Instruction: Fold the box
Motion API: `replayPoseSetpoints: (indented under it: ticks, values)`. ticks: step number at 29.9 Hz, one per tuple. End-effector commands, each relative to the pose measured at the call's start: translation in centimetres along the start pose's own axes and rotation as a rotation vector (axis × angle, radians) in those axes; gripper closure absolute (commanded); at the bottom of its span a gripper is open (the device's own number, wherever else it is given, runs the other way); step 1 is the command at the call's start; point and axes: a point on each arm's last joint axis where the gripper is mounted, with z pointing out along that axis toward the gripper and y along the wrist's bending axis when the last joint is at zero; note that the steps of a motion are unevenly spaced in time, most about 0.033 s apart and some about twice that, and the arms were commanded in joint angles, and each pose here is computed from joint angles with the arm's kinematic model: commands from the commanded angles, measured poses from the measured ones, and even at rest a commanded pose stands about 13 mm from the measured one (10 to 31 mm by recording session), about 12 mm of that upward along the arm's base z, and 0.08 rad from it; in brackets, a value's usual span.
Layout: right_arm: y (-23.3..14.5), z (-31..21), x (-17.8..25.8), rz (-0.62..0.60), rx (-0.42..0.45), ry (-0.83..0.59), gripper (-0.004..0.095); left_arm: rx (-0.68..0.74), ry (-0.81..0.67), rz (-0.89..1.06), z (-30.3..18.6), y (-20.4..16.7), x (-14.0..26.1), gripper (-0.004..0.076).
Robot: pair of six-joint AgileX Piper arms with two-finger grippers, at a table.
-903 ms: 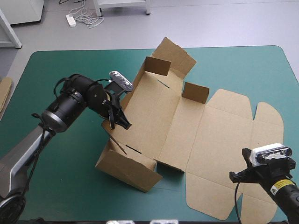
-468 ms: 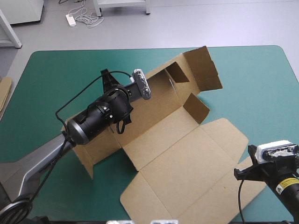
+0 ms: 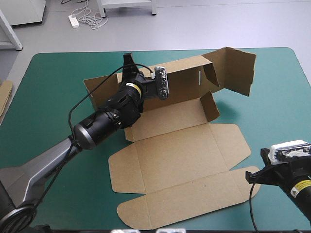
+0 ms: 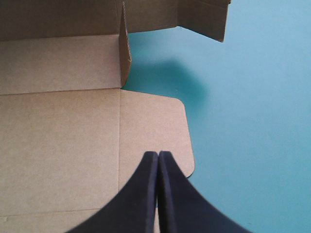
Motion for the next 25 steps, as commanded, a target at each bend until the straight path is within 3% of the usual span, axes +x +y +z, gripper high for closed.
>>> replayPoseSetpoints:
  ticks: [1,9,14,21,25]
  values:
    - [0.1,0.2,-2.1,-0.015,0.003,-0.050,0.0923,-0.100,-0.076,0.060,-1.6,1.9,-0.6,0.0733]
    - [0.3,1.7,-4.5,-0.016,0.008,0.015,0.0923,-0.090,-0.203,0.141,-1.1,-0.4,-2.4,0.0733]
    - [0.4,2.3,-6.1,-0.007,0.012,0.049,0.0923,-0.067,-0.189,0.236,-0.8,-3.1,-2.7,0.0733]
    - [0.6,2.8,-7.9,0.004,0.009,0.042,0.0923,-0.210,-0.150,0.196,-0.7,-5.3,-2.5,0.0733]
    - [0.6,3.2,-8.4,0.005,0.011,0.055,0.0923,-0.229,-0.155,0.277,0.0,-7.5,-1.8,0.0733]
